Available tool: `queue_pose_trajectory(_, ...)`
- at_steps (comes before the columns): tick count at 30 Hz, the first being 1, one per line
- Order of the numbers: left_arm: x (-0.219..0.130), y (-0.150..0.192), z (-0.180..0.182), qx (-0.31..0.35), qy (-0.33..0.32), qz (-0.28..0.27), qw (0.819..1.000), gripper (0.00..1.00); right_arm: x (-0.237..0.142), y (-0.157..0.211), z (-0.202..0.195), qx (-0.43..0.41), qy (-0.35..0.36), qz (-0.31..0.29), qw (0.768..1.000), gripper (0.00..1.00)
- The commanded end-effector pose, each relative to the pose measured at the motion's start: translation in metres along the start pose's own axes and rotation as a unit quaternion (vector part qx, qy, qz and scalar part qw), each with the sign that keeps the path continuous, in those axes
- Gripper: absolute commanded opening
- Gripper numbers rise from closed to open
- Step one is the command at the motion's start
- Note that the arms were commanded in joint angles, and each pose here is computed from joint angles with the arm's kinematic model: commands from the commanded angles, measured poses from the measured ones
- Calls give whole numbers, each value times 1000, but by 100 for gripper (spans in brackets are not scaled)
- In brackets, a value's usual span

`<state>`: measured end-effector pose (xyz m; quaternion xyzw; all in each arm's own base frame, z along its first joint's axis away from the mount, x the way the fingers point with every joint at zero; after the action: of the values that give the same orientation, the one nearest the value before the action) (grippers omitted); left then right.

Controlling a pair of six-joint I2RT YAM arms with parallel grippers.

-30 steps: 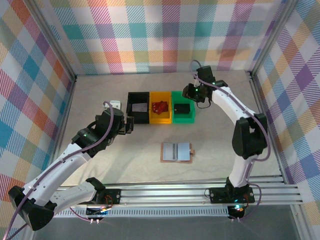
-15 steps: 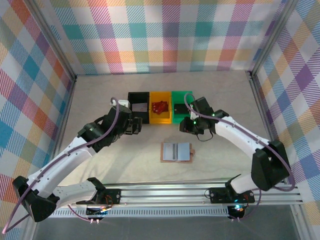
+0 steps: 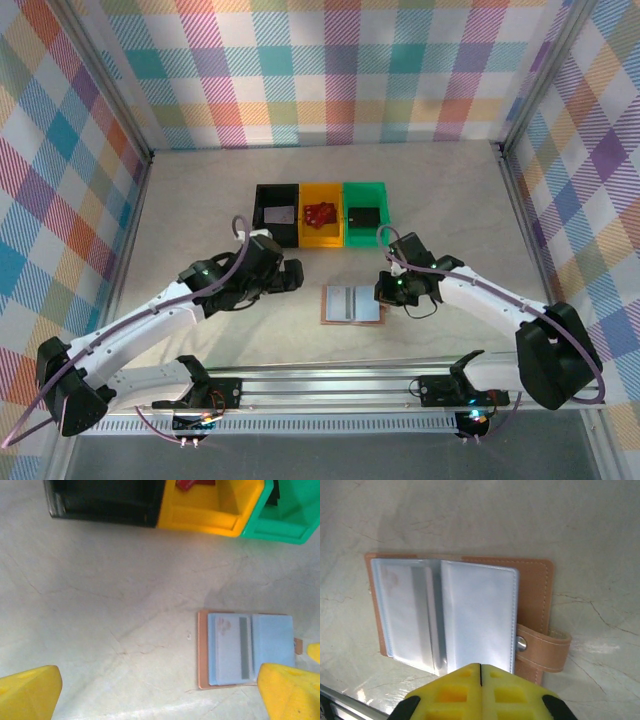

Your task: Take the credit cards out of the card holder

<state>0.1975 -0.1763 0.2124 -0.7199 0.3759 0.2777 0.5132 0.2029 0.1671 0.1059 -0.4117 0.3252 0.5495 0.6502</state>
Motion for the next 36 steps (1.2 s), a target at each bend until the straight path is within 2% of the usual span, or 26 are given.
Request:
queue_pose_trajectory(1, 5, 4, -16, -49, 25, -8, 998, 100, 8, 1, 1, -2, -11, 3, 1000, 1)
queue_pose_trajectory(15, 57, 51, -55, -79, 57, 62, 993, 100, 32, 8, -15, 9, 8, 18, 1000, 0)
queue_pose_trajectory(23, 82, 64, -83, -98, 94, 94, 986, 100, 37, 10, -21, 11, 24, 20, 999, 0)
queue_pose_trajectory(36, 108, 82, -103, -125, 137, 137, 973, 100, 38, 14, -29, 14, 40, 17, 999, 0)
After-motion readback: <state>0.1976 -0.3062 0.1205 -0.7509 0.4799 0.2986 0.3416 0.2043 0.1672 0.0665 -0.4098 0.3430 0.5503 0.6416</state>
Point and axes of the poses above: each hand's point on the last joint's axis, 136 mm out from that joint toward the fingers, its own x axis out along the fingers, its own z axis along the line the jaws close on, y = z × x, the point moved 5 cm from there along -x, back along the fingers, and after that the axes turned 2 degrees about -x, right-handed, at the moved point
